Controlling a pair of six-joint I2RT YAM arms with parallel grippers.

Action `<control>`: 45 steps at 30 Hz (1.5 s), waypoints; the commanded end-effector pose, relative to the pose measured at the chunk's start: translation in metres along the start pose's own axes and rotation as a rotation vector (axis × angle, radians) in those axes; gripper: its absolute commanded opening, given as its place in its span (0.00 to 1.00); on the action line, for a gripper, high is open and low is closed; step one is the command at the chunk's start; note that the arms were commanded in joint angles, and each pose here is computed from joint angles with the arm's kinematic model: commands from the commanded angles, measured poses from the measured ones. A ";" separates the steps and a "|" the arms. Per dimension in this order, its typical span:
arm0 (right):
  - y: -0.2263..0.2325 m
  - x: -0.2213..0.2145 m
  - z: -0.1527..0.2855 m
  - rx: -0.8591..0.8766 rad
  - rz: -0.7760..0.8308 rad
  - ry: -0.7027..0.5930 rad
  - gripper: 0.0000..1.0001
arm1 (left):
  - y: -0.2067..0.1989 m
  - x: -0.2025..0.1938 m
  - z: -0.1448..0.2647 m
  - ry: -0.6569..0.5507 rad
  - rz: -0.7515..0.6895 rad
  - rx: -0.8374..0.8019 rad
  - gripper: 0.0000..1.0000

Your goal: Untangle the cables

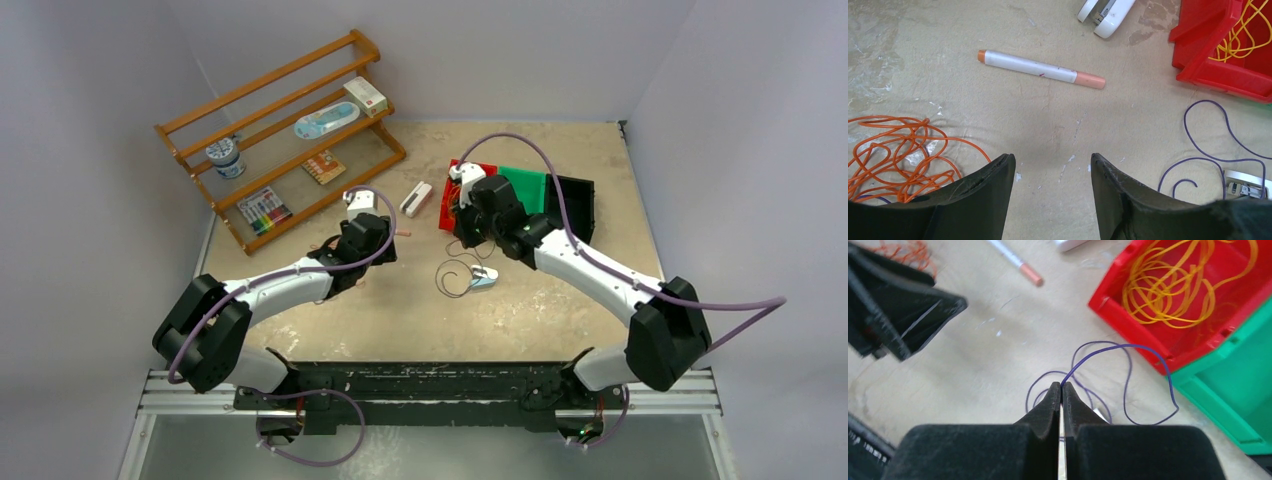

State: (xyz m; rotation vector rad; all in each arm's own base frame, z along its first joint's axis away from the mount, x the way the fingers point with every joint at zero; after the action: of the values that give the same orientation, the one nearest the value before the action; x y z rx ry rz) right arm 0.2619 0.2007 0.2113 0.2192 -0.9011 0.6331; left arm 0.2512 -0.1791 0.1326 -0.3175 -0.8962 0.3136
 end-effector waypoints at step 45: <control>-0.003 -0.066 -0.040 0.104 0.020 0.399 0.93 | -0.017 0.019 0.001 -0.045 0.040 -0.046 0.56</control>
State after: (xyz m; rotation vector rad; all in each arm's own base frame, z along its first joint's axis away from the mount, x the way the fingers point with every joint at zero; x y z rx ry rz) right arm 0.2547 0.1863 0.1444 0.1604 -0.4870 0.6953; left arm 0.2547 -0.1826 0.1282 -0.3135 -0.8788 0.3152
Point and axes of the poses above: each gripper's point midway between its finger pads, its own z axis back along the fingers, its own y axis along the line the jaws close on, x = y × z, the point moved 9 cm from there along z, back along the fingers, and after that the axes turned 13 degrees about z, right-handed, at the moved point
